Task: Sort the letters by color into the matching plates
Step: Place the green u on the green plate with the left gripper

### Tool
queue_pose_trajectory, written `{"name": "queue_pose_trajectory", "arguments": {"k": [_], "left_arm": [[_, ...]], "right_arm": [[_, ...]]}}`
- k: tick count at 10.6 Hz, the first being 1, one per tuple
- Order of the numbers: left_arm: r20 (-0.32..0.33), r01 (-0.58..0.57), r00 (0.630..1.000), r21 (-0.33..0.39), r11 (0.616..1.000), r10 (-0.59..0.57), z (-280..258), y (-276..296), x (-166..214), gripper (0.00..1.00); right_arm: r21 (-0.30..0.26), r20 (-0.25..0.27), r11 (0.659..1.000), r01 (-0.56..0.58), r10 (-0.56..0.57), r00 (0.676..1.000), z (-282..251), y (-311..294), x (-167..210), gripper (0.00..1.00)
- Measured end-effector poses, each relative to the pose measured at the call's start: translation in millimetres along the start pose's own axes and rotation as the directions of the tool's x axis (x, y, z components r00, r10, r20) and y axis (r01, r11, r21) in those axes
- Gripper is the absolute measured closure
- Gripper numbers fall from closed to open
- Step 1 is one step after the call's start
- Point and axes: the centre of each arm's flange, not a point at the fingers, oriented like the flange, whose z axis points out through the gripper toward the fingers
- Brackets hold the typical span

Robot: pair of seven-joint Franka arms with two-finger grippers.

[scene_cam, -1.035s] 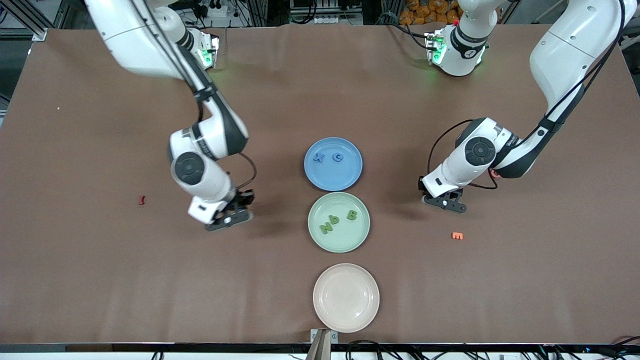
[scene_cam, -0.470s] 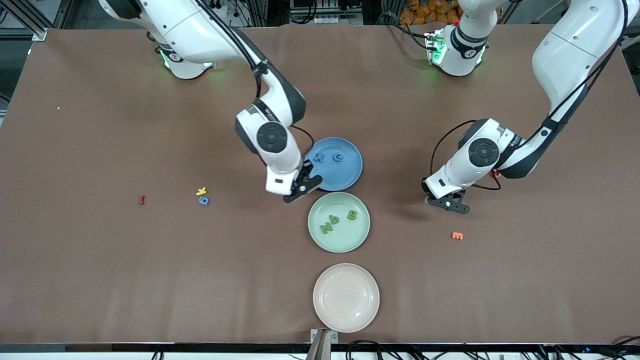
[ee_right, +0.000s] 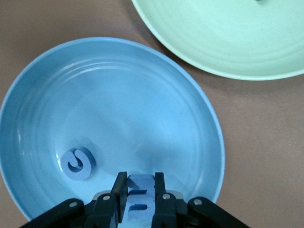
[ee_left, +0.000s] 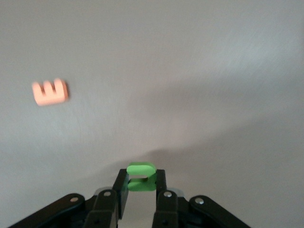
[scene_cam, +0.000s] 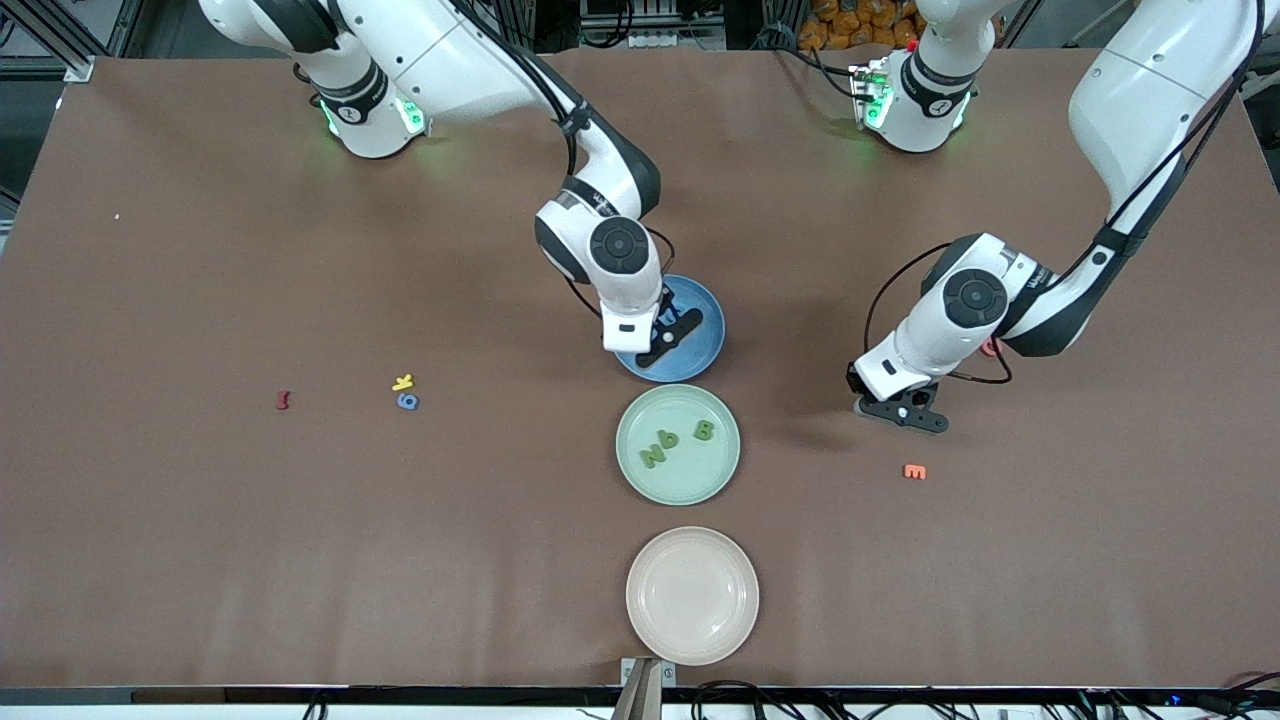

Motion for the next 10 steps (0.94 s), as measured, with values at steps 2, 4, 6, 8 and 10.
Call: {"name": "queue_pose_trajectory", "arguments": {"k": [2,4,6,8,10], "left_arm": [[-0.083,0.012,0.996,-0.017,1.000,-0.013,-38,12,30,0.73],[-0.137,0.052,0.989,-0.084,0.995,-0.063,-70,39,59,0.73],[-0.165,0.075,0.982,-0.127,0.989,-0.096,-92,77,77,0.73],[-0.135,0.074,0.987,-0.116,0.990,-0.090,-100,114,94,0.73],[-0.118,0.073,0.990,-0.065,0.995,-0.080,-89,149,106,0.73]], "right_arm": [[0.000,-0.006,1.000,-0.002,0.002,1.000,-2,0,2,0.67],[0.001,-0.030,1.000,-0.018,0.018,0.999,-13,11,10,0.47],[-0.004,-0.002,1.000,-0.014,0.014,1.000,-26,37,13,0.22],[-0.008,0.017,1.000,-0.015,0.015,1.000,-51,90,12,0.00],[-0.008,0.025,1.000,-0.017,0.017,1.000,-79,163,3,0.00]]}}
